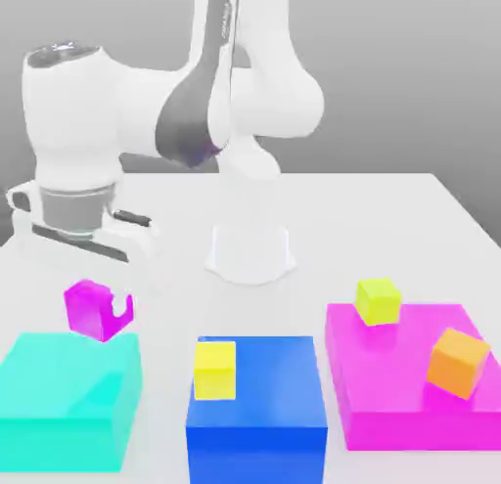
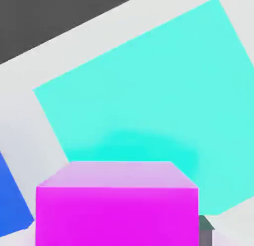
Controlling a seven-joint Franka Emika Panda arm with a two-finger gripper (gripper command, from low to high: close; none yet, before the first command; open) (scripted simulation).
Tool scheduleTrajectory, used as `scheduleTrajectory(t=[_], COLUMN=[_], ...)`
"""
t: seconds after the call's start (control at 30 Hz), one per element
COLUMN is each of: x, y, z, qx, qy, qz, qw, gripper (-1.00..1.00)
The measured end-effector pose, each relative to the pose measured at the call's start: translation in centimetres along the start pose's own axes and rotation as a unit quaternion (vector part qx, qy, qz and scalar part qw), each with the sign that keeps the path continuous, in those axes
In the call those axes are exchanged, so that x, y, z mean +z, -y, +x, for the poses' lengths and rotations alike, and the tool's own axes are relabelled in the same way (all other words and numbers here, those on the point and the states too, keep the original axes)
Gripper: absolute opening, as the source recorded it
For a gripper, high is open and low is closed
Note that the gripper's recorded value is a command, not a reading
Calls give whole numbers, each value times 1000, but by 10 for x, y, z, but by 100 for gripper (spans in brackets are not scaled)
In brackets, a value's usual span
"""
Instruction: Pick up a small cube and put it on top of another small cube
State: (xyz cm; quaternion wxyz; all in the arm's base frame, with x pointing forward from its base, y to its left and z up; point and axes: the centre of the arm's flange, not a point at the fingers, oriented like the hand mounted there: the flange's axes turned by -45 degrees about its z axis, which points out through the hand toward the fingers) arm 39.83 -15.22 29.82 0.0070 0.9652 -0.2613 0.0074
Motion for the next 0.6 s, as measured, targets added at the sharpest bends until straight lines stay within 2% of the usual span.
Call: scheduleTrajectory(t=[0.33, 0.47, 0.5, 0.6], x=[-46, -2, 7, 7], y=[108, 115, 115, 115], z=[-19, -21, -22, -22], qx=[100, 109, 109, 109], qy=[10, 9, 9, 9], qz=[5, 5, 5, 5], qw=[995, 994, 994, 994], gripper=[-100, -100, 100, 100])
